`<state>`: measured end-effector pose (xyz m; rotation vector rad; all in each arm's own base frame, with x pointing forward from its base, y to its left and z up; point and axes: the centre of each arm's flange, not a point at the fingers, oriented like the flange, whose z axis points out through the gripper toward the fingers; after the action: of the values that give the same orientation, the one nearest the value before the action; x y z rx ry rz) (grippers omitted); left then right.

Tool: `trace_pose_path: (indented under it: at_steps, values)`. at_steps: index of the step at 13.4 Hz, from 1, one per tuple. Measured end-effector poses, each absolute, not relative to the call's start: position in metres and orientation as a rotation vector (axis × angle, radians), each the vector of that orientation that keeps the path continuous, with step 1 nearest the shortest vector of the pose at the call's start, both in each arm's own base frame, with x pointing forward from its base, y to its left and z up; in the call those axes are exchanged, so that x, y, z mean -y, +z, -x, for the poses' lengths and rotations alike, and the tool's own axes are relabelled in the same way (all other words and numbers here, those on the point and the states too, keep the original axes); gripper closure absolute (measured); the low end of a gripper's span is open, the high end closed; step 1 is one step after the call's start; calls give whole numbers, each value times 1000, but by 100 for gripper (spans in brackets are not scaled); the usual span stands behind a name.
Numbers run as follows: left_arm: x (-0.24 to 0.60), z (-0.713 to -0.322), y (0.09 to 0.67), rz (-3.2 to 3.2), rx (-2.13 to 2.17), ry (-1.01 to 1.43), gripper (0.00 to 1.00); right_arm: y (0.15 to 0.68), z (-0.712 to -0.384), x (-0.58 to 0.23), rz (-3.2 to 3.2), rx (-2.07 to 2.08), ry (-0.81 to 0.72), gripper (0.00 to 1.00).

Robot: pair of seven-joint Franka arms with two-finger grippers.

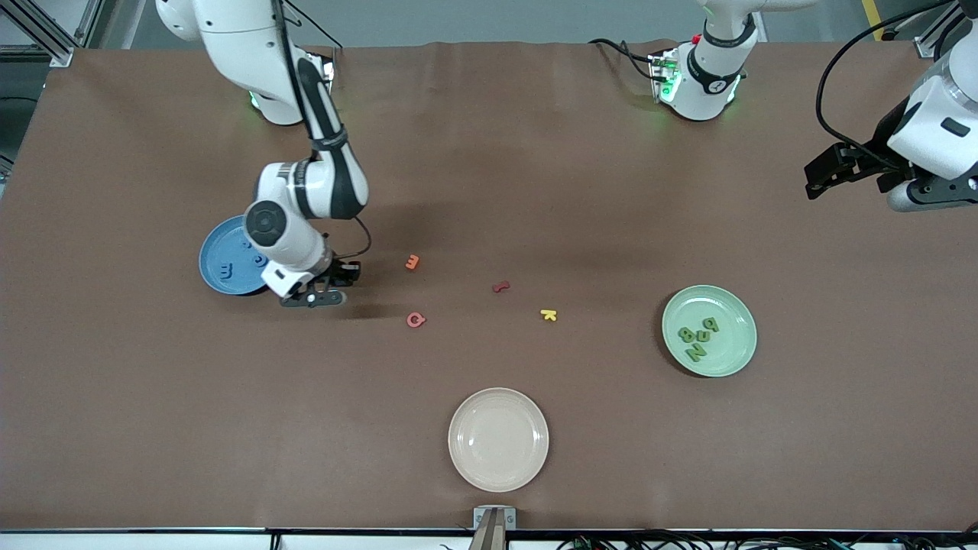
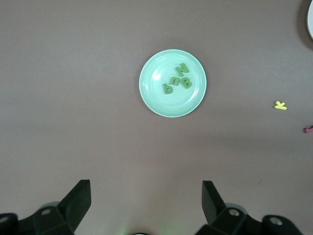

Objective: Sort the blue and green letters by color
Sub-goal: 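Carry the blue letter over the blue plate with the right gripper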

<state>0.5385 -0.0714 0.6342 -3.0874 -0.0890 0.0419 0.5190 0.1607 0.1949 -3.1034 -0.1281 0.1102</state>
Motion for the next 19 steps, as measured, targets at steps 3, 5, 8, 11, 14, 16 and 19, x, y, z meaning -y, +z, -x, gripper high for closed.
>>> trace_pose_path:
  at_steps: [3, 5, 8, 11, 14, 16, 19]
  values:
    - [71, -538, 634, 3088, 89, 41, 0, 212, -520, -103, 3087, 256, 86, 63]
    - [72, -538, 635, 3088, 88, 41, 0, 217, -515, -59, 3079, 378, 83, 63]
    - [76, -537, 636, 3088, 76, 36, 0, 218, -500, -10, 3067, 481, 98, 63]
    - [79, -535, 639, 3088, 68, 27, 0, 216, -491, 18, 3089, 560, 47, 63]
    - [79, -534, 642, 3089, 69, 19, 0, 216, -489, 45, 3099, 562, 32, 63]
    - [78, -534, 642, 3089, 70, 20, 0, 217, -489, 57, 3108, 543, 24, 63]
    - [78, -534, 641, 3088, 69, 23, 0, 217, -489, 60, 3115, 537, 14, 61]
